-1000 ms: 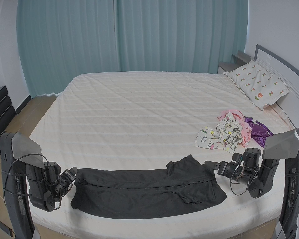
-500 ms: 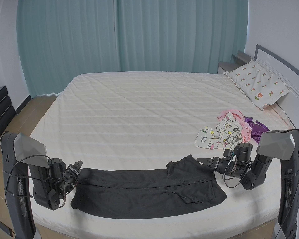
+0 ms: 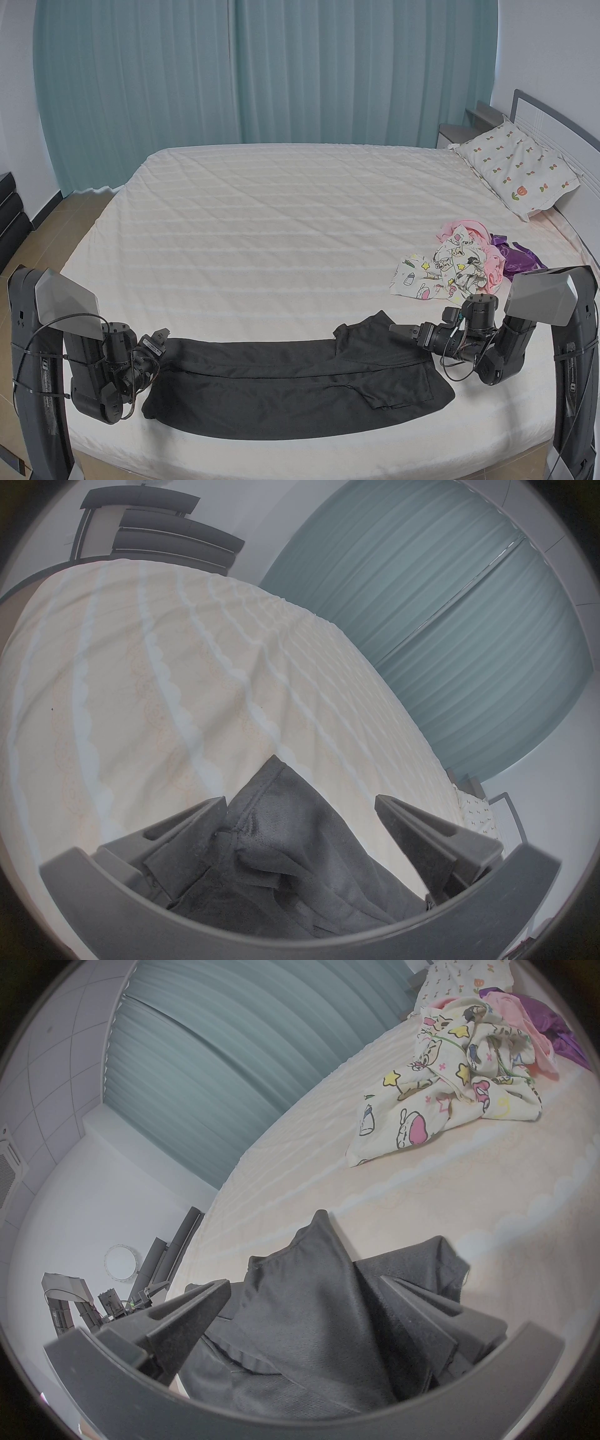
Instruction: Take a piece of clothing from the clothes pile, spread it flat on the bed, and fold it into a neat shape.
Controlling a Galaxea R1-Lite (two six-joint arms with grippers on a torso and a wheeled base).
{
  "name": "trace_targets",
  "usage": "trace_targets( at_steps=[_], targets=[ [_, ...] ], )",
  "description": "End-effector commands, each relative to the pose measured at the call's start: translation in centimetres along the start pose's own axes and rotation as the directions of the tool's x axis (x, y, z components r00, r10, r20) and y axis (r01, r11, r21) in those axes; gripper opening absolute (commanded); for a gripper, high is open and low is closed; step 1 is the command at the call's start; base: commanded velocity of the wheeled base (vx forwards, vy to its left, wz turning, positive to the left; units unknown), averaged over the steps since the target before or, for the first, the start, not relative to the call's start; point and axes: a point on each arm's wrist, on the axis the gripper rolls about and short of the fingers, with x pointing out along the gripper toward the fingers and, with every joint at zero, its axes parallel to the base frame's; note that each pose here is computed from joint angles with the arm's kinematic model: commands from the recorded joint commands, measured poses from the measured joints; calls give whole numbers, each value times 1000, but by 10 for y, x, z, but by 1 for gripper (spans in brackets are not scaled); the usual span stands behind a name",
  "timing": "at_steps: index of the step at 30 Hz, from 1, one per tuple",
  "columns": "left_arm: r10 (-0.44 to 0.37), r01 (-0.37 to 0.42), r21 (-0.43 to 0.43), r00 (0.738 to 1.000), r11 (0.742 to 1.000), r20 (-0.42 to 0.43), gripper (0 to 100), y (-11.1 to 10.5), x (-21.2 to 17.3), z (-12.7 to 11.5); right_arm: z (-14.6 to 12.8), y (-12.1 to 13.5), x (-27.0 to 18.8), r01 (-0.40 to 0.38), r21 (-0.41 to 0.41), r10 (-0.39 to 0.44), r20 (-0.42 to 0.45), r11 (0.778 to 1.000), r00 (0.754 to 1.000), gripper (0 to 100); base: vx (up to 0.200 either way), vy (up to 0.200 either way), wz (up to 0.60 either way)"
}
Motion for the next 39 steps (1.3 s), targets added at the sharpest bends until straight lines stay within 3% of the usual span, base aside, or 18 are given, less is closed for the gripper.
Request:
trace_targets(
  at_steps=[1,5,6,23,32,39],
  targets=[
    [-10,10,0,1000,1000,6,100,-1,0,-1,-4,-5,3,7,7,-7,-12,1000,1000,100,0,0,0],
    [-10,10,0,1000,1000,6,100,-1,0,-1,-8,-7,4,28,23,-27,-44,999,999,100,0,0,0],
    [-10,10,0,1000,1000,6,100,-1,0,-1,-8,-7,4,28,21,-27,-44,999,999,0,0,0,0],
    [-3,3,1,1000,1000,3,100,1,-1,-1,-15,2,-28,58,26,-57,-59,998,997,0,0,0,0],
    [-1,1,1,1000,1000,1,100,1,-1,-2,-38,0,-49,62,-103,-70,-82,993,994,0,0,0,0],
    [-1,1,1,1000,1000,1,100,1,-1,-2,-44,-2,-52,68,-131,-82,-104,989,991,0,0,0,0]
  ],
)
